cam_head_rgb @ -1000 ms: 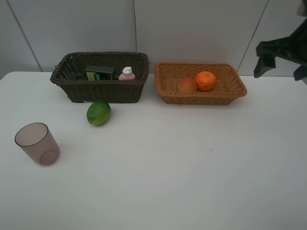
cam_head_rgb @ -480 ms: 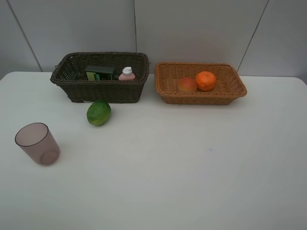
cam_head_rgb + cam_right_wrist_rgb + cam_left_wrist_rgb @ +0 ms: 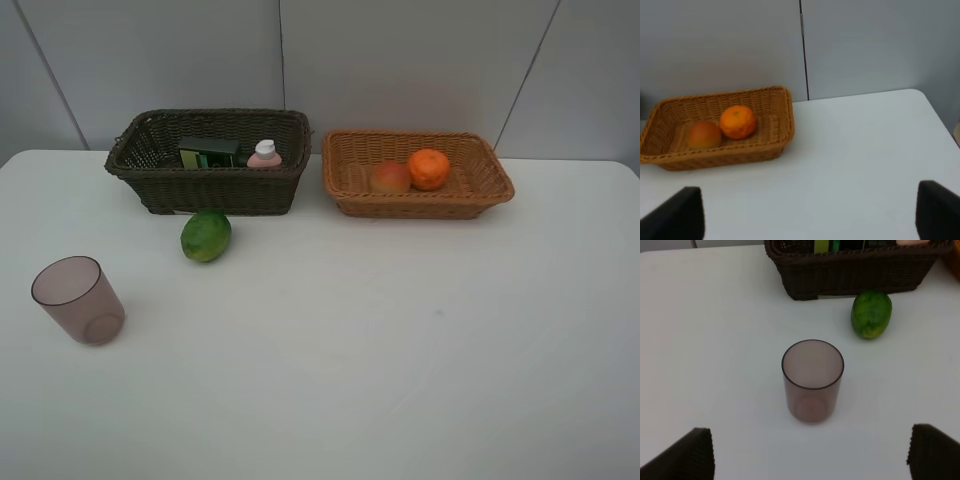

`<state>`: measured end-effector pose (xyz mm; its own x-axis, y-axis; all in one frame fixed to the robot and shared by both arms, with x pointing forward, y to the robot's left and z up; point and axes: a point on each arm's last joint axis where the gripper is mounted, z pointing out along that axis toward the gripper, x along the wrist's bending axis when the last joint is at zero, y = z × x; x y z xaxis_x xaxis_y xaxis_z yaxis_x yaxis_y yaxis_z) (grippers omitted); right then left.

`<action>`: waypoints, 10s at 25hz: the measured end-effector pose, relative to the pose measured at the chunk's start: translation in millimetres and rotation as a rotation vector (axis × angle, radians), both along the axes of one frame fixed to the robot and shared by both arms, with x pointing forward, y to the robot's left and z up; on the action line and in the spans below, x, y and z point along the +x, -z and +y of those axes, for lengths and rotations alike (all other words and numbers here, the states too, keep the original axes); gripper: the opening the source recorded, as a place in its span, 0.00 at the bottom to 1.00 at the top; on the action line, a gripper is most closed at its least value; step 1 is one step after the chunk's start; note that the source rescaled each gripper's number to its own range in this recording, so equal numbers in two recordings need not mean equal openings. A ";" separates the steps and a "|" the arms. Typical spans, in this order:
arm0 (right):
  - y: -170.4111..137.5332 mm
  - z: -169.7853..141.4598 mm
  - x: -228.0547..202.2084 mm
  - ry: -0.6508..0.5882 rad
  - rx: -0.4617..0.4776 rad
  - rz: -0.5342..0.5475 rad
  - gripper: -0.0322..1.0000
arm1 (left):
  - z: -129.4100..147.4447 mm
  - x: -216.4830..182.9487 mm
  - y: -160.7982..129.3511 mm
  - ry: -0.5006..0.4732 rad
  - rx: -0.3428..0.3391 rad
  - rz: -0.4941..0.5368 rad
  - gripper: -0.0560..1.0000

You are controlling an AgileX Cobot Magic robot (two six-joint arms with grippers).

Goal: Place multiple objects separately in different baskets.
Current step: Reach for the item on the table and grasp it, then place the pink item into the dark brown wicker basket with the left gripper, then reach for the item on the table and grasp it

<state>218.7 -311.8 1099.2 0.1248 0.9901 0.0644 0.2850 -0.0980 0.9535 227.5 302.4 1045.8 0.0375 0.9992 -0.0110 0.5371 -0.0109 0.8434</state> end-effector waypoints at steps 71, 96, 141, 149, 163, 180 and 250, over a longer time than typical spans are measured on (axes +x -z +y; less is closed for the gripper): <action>39.6 4.1 11.8 -0.075 -0.033 0.144 0.78 | -50.2 234.4 -32.5 0.212 0.027 0.677 1.00; 39.6 4.1 11.8 -0.075 -0.033 0.144 0.78 | -78.3 245.2 70.4 0.337 0.329 0.956 1.00; 39.6 4.1 11.8 -0.075 -0.033 0.144 0.78 | -87.4 268.4 129.0 0.421 0.373 0.996 0.05; 39.6 4.1 11.8 -0.075 -0.033 0.144 0.78 | -87.5 268.4 129.0 0.421 0.373 0.995 0.05; 39.6 4.1 11.8 -0.075 -0.033 0.144 0.78 | -98.5 301.1 65.7 0.355 0.330 0.879 0.05; 39.6 4.1 11.8 -0.075 -0.033 0.144 0.78 | -157.7 411.4 1.3 0.348 0.233 0.453 0.05; 39.6 4.1 11.8 -0.075 -0.033 0.144 0.78 | -154.4 365.0 81.6 0.017 0.105 0.791 1.00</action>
<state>230.6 -307.7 1059.6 0.0564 0.9982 0.0188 0.4241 -0.0410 0.9047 592.5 148.0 964.2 0.0730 0.9959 0.0533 0.9750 -0.0825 0.2061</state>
